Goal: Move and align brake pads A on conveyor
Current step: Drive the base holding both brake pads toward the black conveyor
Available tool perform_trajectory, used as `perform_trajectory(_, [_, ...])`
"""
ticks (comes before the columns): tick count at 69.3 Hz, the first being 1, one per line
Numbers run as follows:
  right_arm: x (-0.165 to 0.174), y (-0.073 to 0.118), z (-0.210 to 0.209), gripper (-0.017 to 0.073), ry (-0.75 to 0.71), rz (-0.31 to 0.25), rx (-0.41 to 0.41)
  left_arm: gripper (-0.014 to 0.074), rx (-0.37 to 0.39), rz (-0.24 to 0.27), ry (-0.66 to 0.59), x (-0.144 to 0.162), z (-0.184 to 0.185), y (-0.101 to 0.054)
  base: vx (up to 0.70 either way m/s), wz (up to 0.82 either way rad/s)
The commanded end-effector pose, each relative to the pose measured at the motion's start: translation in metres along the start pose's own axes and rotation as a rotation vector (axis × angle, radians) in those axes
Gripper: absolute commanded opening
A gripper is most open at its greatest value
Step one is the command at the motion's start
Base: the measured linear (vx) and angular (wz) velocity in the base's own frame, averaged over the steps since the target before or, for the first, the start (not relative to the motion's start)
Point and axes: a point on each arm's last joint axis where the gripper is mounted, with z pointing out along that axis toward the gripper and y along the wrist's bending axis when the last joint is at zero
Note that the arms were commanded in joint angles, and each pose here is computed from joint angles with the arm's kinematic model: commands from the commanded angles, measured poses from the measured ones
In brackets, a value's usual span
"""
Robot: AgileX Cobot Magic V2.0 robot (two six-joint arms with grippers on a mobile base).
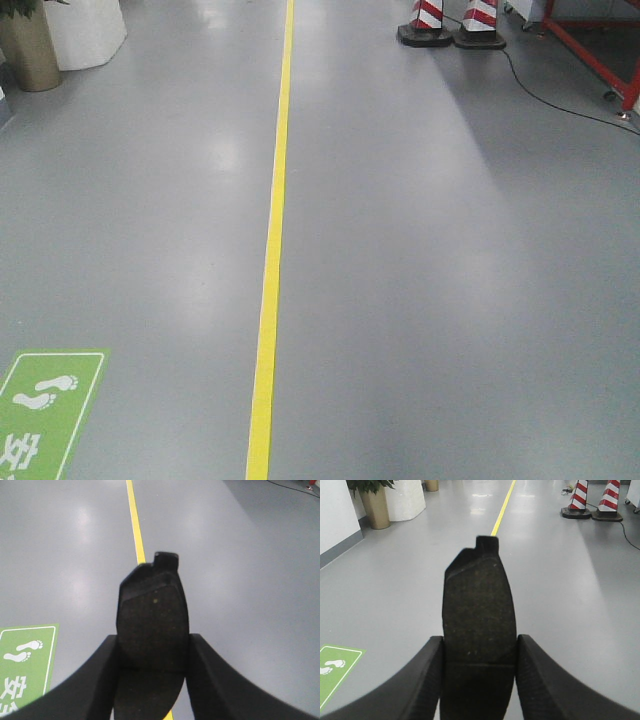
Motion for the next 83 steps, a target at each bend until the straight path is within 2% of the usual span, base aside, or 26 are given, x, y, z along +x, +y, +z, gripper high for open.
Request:
perform_trajectory(1, [-0.0179, 0.0004, -0.0037, -0.0010, -0.123, -0.015, -0.002, -0.0006, -0.002, -0.013, -0.112, -0.0161, -0.0047, -0.0003, 0.14, 0.02])
perform_trajectory(38, [-0.0179, 0.0004, -0.0037, -0.0010, -0.123, -0.015, -0.002, -0.0006, -0.002, -0.013, -0.112, -0.0161, -0.0047, -0.0003, 0.28, -0.05])
perform_trajectory(83, [-0.0179, 0.0004, -0.0037, -0.0010, -0.123, -0.015, -0.002, -0.0006, -0.002, -0.013, -0.112, -0.0161, -0.0047, -0.0003, 0.56, -0.05])
